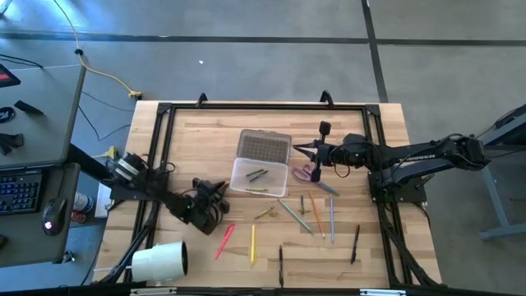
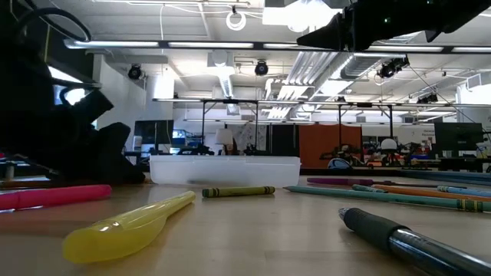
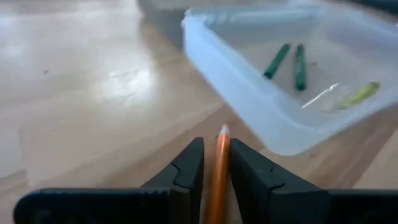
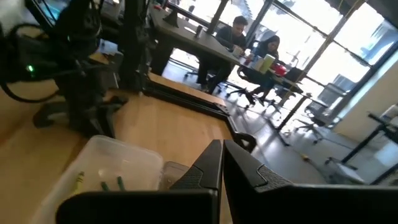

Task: Pick & place school supplies into a supply box
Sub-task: Put the orange pencil into the black supply box

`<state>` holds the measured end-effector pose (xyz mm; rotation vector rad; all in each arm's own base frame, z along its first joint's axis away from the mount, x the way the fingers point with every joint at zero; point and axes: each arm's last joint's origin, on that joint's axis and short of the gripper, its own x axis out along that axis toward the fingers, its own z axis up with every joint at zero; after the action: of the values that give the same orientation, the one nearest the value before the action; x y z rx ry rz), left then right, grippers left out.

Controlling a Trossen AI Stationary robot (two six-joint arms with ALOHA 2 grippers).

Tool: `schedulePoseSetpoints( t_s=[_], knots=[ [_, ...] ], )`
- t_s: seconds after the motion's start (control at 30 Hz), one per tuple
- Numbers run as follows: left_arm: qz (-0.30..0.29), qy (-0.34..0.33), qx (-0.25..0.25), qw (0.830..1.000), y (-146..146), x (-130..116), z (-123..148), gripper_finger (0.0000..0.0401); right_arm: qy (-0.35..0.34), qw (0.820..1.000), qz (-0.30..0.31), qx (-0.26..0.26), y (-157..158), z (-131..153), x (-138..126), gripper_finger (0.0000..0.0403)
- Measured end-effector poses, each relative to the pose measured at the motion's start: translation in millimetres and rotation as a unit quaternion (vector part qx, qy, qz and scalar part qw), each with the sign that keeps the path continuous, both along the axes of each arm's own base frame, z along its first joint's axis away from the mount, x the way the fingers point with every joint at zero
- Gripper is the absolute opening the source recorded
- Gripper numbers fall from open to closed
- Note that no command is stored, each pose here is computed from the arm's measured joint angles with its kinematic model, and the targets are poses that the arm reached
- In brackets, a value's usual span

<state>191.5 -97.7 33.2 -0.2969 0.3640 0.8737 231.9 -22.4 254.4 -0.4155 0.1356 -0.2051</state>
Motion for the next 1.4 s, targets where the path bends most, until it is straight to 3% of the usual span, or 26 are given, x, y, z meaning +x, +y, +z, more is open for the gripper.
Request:
schedulePoseSetpoints(
  t_s=[0.1,0.2,0.47,0.67,0.9,1.23,1.4],
  knots=[
    [0.000,-0.030,0.071,0.997,-11.8,3.6,-10.8,0.0108,-0.002,0.999,0.022,0.029,1.4,-0.7,0.2,0.0000],
    [-0.002,-0.033,0.075,0.997,-23.0,14.6,-13.1,0.0107,0.003,0.997,0.047,0.055,3.9,-2.3,0.4,0.0000],
    [-0.008,-0.015,0.021,1.000,-33.8,33.3,-2.6,0.0082,0.021,0.994,0.085,0.072,15.9,-5.7,0.6,0.0000],
    [-0.041,0.029,-0.063,0.997,-38.7,35.9,14.0,0.0128,0.026,0.991,0.107,0.069,26.2,-6.4,0.5,0.0000],
    [-0.098,0.079,-0.072,0.989,-37.7,38.3,40.9,0.0170,0.037,0.989,0.123,0.067,33.4,-8.3,0.0,0.0000],
    [-0.159,0.121,-0.067,0.978,-31.5,42.6,66.1,0.0162,0.040,0.990,0.124,0.055,33.3,-8.7,0.0,0.0000],
    [-0.175,0.110,-0.053,0.977,-28.9,50.1,86.9,0.0161,0.040,0.990,0.124,0.055,33.3,-8.7,0.0,0.0000]
  ],
)
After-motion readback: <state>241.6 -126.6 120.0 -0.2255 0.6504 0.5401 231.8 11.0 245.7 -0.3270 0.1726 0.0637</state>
